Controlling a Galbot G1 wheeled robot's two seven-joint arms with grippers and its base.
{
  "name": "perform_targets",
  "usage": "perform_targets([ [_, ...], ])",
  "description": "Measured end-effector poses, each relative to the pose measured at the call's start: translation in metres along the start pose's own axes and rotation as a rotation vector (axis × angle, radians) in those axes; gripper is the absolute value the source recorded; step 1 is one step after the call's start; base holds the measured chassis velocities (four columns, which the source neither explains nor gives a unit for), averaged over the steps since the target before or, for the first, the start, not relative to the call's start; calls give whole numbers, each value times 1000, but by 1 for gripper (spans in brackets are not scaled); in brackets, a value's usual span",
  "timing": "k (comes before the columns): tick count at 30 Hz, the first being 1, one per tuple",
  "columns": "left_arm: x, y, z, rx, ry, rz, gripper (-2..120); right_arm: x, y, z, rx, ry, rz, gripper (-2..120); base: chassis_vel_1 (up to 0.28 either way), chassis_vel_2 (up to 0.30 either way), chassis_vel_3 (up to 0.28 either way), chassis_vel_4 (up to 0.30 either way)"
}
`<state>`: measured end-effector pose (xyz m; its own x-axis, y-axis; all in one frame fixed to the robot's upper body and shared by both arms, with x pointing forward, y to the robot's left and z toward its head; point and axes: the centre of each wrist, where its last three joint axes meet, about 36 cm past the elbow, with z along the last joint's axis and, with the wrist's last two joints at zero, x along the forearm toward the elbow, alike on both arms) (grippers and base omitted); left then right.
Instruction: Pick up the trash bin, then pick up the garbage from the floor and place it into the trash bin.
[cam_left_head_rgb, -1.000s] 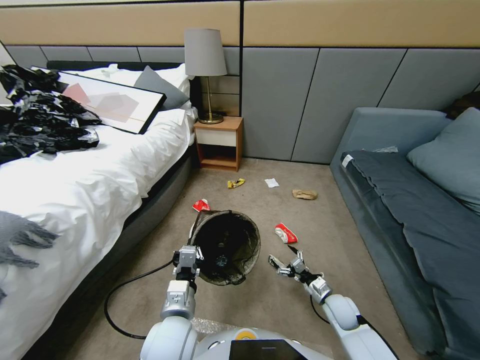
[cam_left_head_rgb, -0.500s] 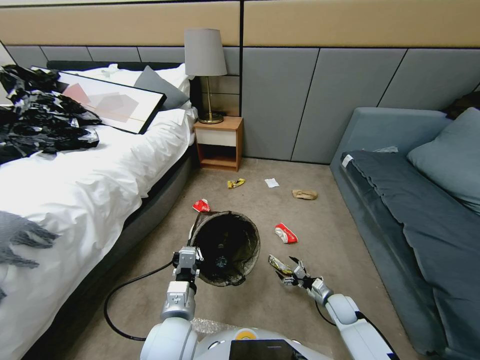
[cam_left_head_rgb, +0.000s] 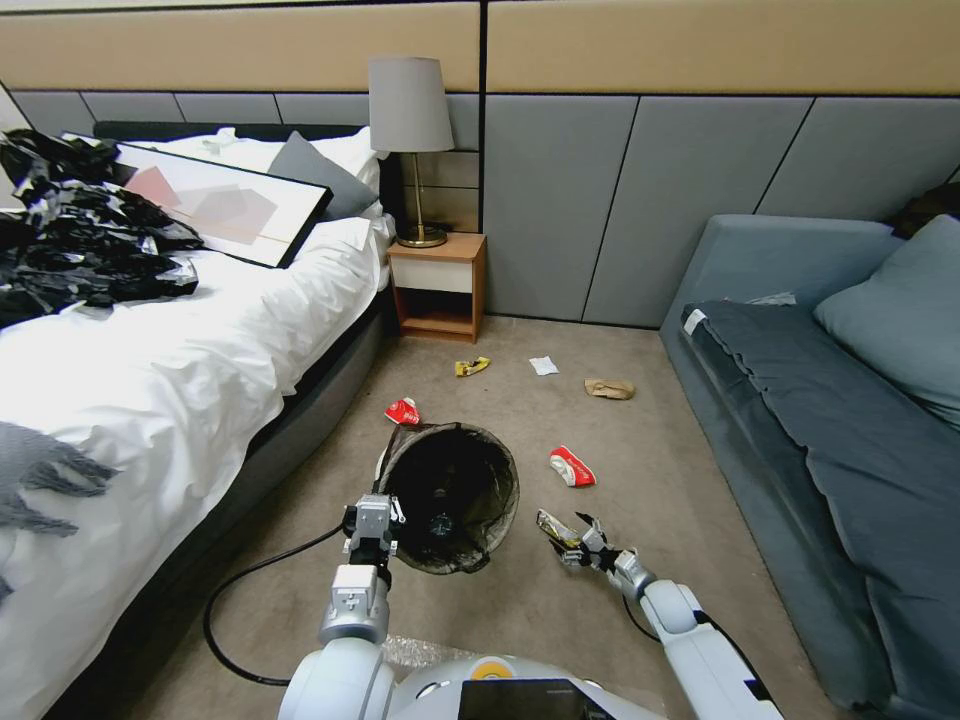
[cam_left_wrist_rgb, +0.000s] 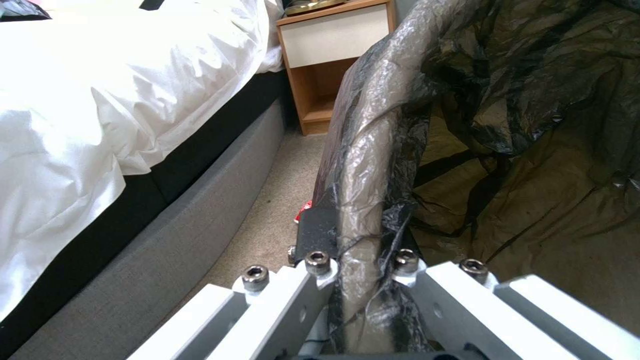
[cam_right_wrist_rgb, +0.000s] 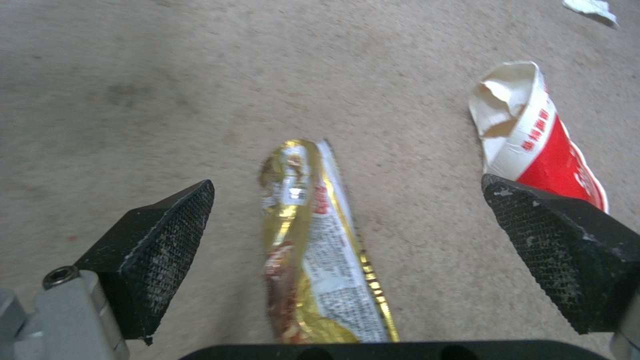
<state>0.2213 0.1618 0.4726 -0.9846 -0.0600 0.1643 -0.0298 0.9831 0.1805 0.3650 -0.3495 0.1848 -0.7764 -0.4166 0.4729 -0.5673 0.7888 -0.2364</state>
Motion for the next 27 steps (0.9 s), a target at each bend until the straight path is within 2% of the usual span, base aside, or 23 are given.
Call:
perform_targets([
  [11, 2, 0, 0, -5, 0, -3, 0, -14, 6, 25, -92, 55, 33, 100, 0, 0, 0, 0],
  [23, 2, -1, 0, -4, -2, -3, 0, -18, 15, 35, -115, 87, 27, 100, 0, 0, 0, 0],
  [24, 2, -1, 0, -4, -3, -3, 0, -18, 15, 35, -116, 89, 28, 98, 0, 0, 0, 0],
  [25, 2, -1, 0, -4, -3, -3, 0, -18, 16, 37, -117, 90, 28, 90, 0, 0, 0, 0],
  [27, 2, -1, 0, -4, -4, -3, 0, -18, 16, 37, -117, 90, 28, 87, 0, 0, 0, 0],
])
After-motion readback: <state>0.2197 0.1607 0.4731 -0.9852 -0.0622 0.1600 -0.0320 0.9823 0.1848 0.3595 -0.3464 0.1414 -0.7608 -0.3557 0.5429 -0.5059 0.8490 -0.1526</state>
